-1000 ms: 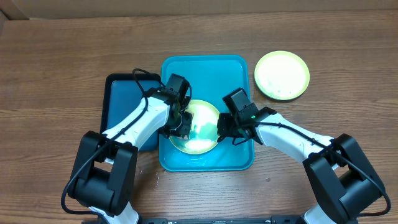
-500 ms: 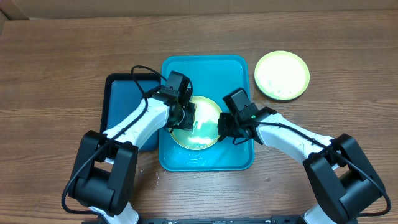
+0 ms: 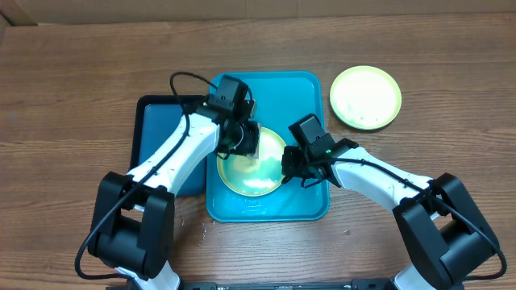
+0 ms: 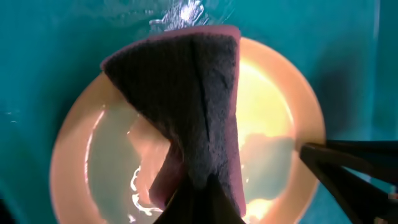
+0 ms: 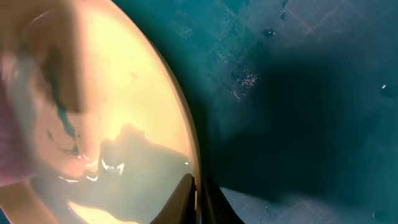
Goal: Clean dirty plates on tray and stack at the side
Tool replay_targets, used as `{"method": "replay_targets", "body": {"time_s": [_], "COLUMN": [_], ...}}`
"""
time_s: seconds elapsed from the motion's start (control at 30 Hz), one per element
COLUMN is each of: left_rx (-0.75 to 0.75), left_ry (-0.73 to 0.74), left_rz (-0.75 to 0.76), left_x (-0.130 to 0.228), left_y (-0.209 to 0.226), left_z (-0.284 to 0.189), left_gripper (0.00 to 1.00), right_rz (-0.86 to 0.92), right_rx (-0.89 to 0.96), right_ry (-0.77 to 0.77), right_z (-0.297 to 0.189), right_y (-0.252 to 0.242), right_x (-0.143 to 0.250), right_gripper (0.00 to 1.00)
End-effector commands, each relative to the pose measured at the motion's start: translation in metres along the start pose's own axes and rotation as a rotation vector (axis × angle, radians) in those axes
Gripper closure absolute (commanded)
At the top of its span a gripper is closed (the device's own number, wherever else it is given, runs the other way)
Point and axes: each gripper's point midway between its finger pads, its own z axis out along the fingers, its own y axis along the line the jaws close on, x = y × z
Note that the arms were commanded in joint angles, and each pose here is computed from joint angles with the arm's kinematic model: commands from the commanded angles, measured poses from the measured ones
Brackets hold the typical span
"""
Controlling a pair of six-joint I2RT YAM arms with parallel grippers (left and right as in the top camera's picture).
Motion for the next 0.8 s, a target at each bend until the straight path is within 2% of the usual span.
{"method": "replay_targets", "body": {"time_s": [0.0,0.17,0.47,0.77], "left_rx": [-0.032,-0.133,-0.200,-0.166], "left_ry": [-0.031,0.032,0.074,0.144], "left_rz": [0.029,0.014,-0.029,-0.042], "left_x": [-0.013,0.005,0.030,0.050], "left_y": [0.001,0.020,0.040,0.041], "left_z": [-0.017,-0.015,0.006,0.034], "left_gripper": [0.96,0.96,0.96,0.96], "right_rz": [-0.005,-0.005,-0.005,-0.005], "right_rx": [-0.006,-0.006,-0.006,-0.007], "right_ry": [0.007,0.007,0.007,0.005], "right_z": [0.002,0.002,0.002,0.002], "right_y": [0.002,0.002,0.002,0.002], "right_x": [0.002,0.003,0.002,0.002], "right_gripper": [0.93,0.93,0.93,0.93]}}
